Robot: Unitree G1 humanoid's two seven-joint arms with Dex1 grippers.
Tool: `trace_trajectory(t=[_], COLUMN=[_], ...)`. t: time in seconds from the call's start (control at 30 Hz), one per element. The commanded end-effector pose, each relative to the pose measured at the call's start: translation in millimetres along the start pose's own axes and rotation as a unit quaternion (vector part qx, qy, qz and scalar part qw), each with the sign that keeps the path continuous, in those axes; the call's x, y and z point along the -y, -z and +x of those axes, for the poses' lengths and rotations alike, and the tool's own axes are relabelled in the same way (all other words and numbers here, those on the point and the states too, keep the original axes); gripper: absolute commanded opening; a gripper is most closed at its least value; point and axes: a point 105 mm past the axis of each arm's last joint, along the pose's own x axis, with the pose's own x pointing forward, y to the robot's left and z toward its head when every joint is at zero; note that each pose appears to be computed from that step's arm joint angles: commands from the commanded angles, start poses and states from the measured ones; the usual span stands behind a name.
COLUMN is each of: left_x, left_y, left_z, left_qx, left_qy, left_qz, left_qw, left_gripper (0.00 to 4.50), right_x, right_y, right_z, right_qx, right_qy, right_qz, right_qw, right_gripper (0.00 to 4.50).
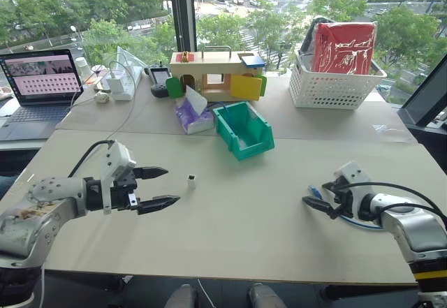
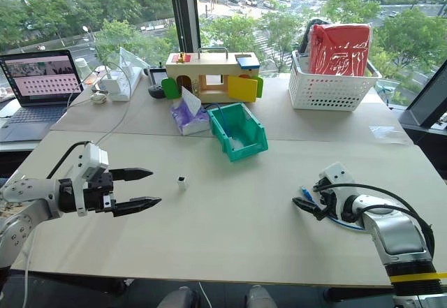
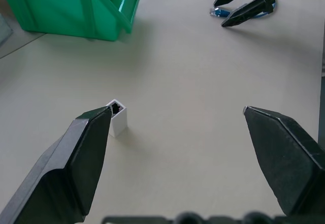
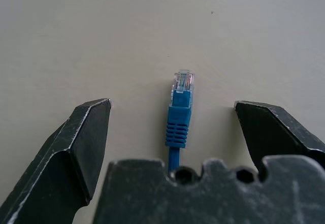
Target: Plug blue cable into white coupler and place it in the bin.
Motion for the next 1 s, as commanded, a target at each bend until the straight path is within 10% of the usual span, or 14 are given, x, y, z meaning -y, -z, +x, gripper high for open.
trace_trajectory(t=[0.03, 0.47, 1.0], left_x=[1, -4, 7], left_y=[-12, -22, -3], left_z=[-1, -9, 19], left_qx=[0.011, 0.004, -0.068], left_qy=[0.005, 0.027, 0.085], left_qz=[0.025, 0.051, 0.143], left_qw=[1.0, 0.998, 0.984], left_gripper=[4.49, 4.5, 4.5], right_x=[8, -27, -139], right_y=[-1, -29, -84], right_z=[-2, 3, 47], right_qx=[0.011, 0.008, 0.033], right_qy=[0.018, -0.061, -0.33], right_qz=[0.018, -0.137, -0.384], right_qw=[1.0, 0.989, 0.861], right_gripper=[4.25, 0.18, 0.17])
